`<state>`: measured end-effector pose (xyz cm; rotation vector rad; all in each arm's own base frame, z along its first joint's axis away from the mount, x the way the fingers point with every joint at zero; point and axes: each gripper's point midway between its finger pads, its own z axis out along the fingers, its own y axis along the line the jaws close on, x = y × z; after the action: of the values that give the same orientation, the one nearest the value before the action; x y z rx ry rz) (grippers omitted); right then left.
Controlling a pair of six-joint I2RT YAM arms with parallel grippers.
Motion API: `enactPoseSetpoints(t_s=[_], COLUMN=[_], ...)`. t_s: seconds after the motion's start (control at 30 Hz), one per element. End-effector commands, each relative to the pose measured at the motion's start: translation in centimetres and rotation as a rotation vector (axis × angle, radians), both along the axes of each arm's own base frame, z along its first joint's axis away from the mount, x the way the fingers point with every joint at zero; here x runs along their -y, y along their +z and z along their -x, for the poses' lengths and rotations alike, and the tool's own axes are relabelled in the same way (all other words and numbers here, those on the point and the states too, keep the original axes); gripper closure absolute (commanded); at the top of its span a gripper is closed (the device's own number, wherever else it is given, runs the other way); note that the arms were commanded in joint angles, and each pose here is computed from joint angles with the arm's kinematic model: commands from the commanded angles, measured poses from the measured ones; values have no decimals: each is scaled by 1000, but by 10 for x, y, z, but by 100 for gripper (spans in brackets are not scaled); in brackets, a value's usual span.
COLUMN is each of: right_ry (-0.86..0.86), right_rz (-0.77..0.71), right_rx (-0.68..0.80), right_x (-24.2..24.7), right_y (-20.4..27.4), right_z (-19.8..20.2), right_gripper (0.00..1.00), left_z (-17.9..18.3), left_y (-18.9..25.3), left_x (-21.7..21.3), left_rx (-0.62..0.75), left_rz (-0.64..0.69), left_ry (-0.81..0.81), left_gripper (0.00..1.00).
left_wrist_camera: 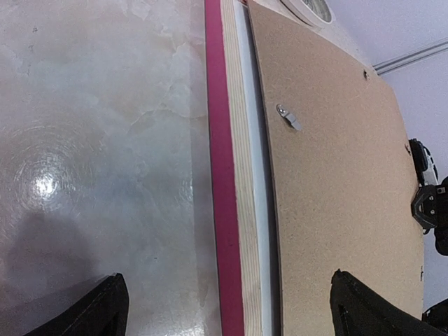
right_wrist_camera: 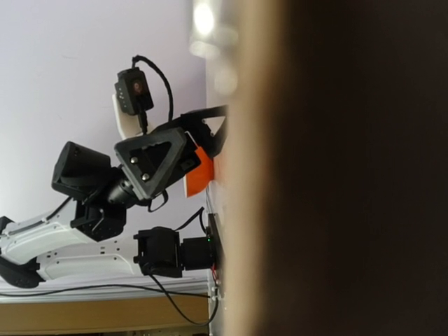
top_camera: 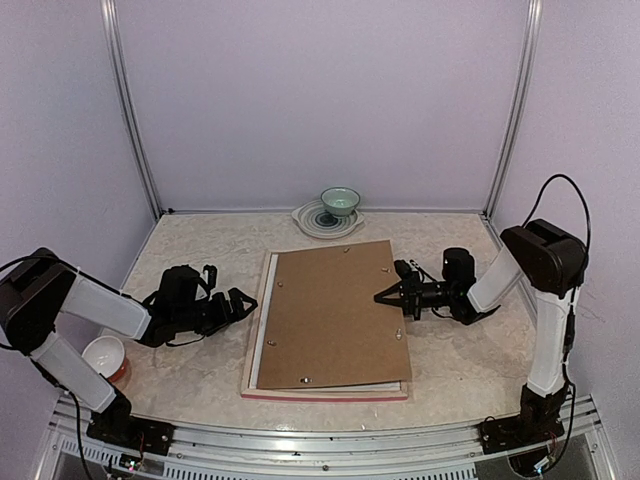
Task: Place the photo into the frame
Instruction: Place the backboard on the frame body.
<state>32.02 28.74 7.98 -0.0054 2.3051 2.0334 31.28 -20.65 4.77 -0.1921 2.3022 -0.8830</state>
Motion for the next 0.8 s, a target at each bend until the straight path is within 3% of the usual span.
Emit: enactPoseSetpoints(t_s=[0.0, 0.77], right_ry=[25, 24], right_rz=[-30, -17], right_rx=[72, 54], right_x=[-7, -9], right_y=[10, 0], right_z=[-2, -3], right_gripper=[100, 100], left_z=[4, 6], left_y=[-5, -8], left_x=[0, 10], left_rx=[-9, -20], left_rz=[6, 27], left_ry=[-9, -46], left_gripper=[1, 3])
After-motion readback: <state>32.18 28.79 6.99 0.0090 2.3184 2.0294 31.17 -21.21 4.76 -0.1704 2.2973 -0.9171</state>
